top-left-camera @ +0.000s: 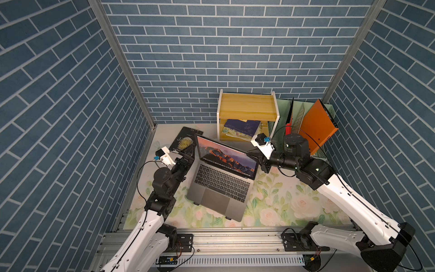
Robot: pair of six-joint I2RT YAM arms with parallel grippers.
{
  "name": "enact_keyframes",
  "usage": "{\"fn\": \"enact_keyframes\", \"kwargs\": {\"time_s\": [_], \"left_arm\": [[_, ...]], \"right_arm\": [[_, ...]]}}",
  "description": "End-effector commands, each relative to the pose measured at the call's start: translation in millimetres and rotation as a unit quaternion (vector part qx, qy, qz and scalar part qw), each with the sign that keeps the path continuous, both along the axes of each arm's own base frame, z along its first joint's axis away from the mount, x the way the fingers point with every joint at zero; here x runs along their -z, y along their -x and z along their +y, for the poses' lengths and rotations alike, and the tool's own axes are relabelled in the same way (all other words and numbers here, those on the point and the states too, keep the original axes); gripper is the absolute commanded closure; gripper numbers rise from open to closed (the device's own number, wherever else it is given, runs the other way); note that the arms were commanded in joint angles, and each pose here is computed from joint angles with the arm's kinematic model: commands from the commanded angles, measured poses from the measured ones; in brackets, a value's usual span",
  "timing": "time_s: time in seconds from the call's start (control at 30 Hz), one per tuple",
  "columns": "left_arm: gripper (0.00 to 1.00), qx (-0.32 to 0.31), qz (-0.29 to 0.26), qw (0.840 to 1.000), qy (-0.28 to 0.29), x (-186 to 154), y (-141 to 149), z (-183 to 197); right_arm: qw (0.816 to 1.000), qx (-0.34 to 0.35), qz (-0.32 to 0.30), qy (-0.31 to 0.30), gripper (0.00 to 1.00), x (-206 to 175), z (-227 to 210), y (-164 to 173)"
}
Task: Close the laptop lid and set it aside
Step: Close the lid of the laptop.
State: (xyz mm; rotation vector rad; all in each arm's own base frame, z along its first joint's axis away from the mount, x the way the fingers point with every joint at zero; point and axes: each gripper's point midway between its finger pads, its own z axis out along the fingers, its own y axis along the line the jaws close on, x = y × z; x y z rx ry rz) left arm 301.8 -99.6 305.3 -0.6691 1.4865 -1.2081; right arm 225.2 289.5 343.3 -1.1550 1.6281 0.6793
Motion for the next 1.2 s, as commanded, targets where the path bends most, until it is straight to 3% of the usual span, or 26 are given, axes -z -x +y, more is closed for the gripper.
{"fn": "enact_keyframes", "kwargs": {"time_s": [0.0, 0.4, 0.6, 0.8, 1.0, 1.17], "left_arm": [[0.07, -0.026, -0.025, 0.999, 0.007, -32, 6, 10], [0.07, -0.062, -0.060, 0.996, -0.015, -89, 16, 25], [0.08, -0.061, -0.063, 0.996, -0.016, -96, 17, 25], [0.08, -0.059, -0.062, 0.996, -0.016, -96, 16, 24], [0.08, -0.054, -0.059, 0.997, -0.018, -95, 15, 22], [0.08, -0.048, -0.058, 0.997, -0.020, -102, 18, 20]], "right_arm": [[1.000, -0.004, -0.019, 0.017, 0.88, 5, 1, 15], [0.994, 0.019, -0.083, 0.063, 0.87, 29, 24, 55], [0.986, 0.027, -0.120, 0.110, 0.85, 56, 41, 85], [0.974, 0.079, -0.153, 0.145, 0.80, 68, 41, 87], [0.976, 0.092, -0.152, 0.127, 0.50, 58, 37, 86], [0.986, 0.063, -0.139, 0.063, 0.23, 22, 35, 99]]}}
